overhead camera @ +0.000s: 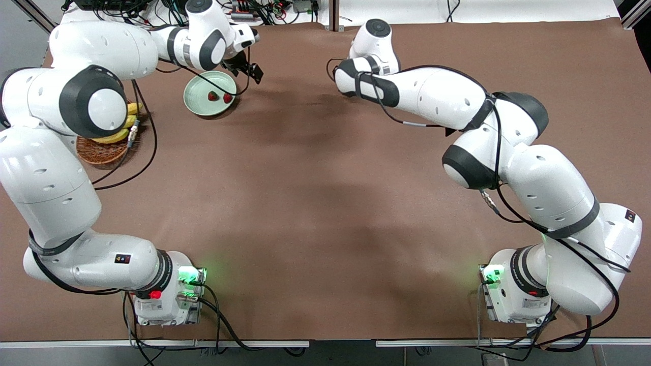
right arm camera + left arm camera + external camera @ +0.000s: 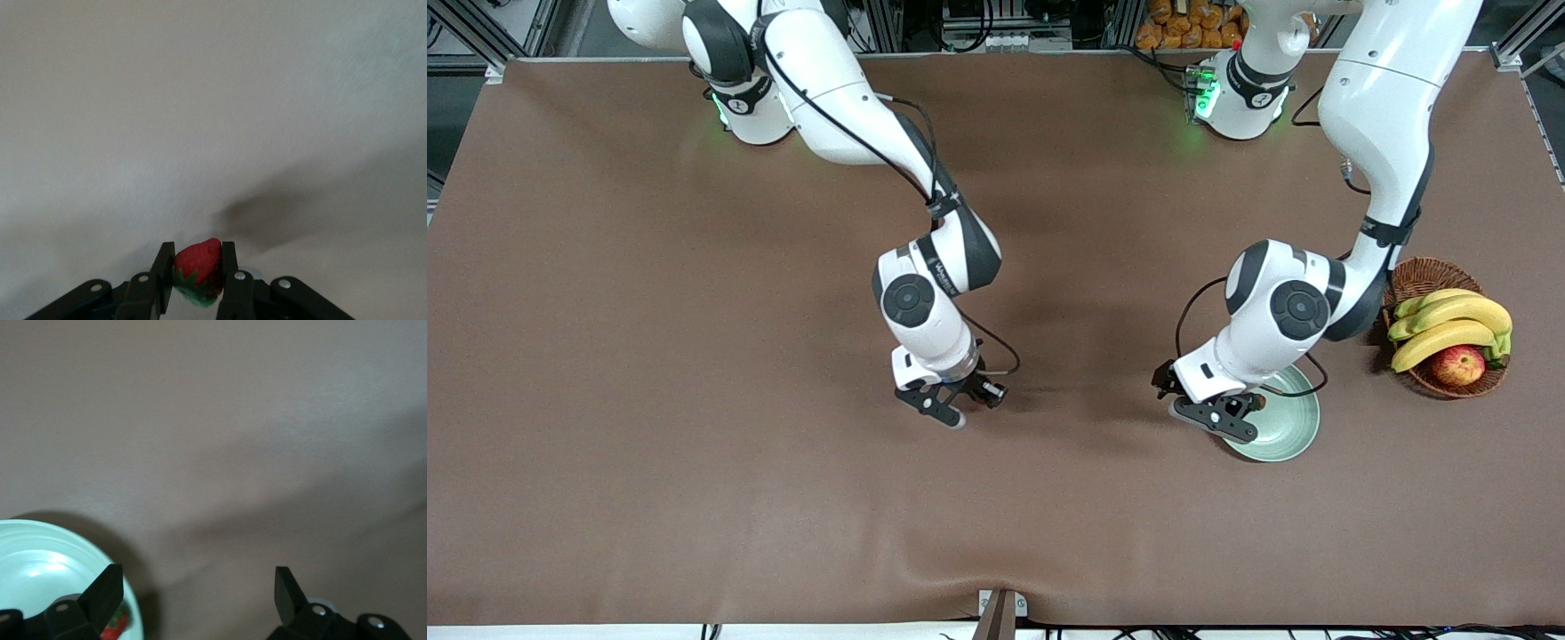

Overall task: Collect all strawberries into plate
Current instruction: 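Set the last strawberry mid-table with the right gripper while the left gripper returns, then grasp the last strawberry with the left gripper while the right gripper withdraws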

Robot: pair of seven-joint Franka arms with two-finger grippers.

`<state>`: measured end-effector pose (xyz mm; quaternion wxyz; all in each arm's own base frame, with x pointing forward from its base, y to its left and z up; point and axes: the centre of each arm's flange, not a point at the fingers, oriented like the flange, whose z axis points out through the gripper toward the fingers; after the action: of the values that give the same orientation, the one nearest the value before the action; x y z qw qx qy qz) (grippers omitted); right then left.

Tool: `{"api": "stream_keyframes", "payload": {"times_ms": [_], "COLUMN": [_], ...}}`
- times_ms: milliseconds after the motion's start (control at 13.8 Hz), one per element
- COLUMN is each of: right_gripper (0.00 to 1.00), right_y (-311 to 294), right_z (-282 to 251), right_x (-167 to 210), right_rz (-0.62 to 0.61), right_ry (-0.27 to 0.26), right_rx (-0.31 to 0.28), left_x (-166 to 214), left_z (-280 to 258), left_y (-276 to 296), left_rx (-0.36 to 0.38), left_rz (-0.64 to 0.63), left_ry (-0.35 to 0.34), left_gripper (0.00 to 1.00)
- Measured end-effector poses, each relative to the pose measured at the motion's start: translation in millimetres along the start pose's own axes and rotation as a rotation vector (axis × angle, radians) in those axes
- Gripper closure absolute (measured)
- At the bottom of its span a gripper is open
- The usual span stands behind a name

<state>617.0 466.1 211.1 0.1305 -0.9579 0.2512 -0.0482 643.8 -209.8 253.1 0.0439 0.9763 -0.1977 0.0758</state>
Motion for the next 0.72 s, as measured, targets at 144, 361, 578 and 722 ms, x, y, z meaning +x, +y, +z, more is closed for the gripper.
{"api": "stream_keyframes", "payload": {"times_ms": [144,361,578,722], "right_gripper": [0.64,0.37,0.07,0.0], "right_y": [-2.9,0.1,17.4,40.4], "right_z": [3.7,-1.2,-27.0,-61.2], "right_x": [-11.9,0.0,49.0,95.0], "right_rz": [-0.004,-0.004,0.018,-0.028], "right_ry": [-0.005,0.027,0.068,0.063], "right_rx": [-0.006,-0.015,-0.063,-0.137], "left_x": [-0.5,-1.4,-1.9,-1.6], "left_z": [1.1,2.7,3.8,4.0], "left_y": [1.9,-1.0,-0.8,3.3], "left_rx": [0.0,0.001,0.0,-0.002], "left_rz": [0.0,-0.004,-0.004,-0.019], "left_ry": [-0.003,-0.006,-0.008,-0.008], "left_gripper": [0.0,0.0,0.0,0.0]}}
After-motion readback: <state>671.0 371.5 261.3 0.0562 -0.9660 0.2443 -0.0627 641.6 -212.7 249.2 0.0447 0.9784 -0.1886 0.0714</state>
